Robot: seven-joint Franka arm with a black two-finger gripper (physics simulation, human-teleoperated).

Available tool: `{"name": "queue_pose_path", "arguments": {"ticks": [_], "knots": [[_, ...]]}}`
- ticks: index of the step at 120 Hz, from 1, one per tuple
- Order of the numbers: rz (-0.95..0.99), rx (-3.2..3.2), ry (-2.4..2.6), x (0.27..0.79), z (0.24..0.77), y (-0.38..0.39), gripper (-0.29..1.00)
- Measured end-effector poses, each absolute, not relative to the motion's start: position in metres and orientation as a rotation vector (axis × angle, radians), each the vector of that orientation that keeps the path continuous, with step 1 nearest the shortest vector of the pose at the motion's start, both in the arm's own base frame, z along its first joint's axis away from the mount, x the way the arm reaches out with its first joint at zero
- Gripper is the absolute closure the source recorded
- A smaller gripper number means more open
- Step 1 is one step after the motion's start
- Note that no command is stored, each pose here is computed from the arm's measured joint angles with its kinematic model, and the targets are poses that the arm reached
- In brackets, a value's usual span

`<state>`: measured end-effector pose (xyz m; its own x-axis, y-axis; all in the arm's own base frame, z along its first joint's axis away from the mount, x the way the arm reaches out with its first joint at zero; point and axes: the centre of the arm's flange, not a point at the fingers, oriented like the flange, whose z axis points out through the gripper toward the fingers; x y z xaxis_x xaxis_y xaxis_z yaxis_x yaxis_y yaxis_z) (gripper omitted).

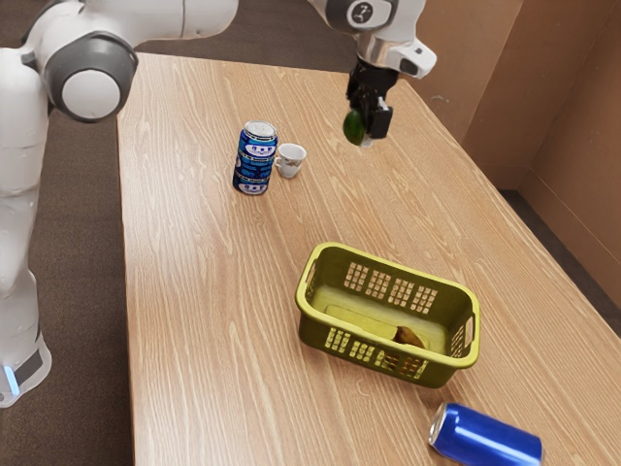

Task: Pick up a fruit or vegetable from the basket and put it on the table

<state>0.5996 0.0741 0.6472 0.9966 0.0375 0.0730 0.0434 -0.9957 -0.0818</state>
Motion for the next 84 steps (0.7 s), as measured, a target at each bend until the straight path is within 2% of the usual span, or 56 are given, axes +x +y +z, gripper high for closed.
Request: {"name": "queue_pose_path", "arguments": {"ticks": [18,29,44,84], "knots": [[-0.091,-3.1,-0.045,0.601,0.644,0.063,0.34],[-0.081,-3.113,-0.046,0.602,0.642,0.063,0.17],[-0.072,-3.122,-0.044,0.601,0.641,0.062,0.07],[-0.064,-3.128,-0.035,0.601,0.641,0.061,0.01]]}}
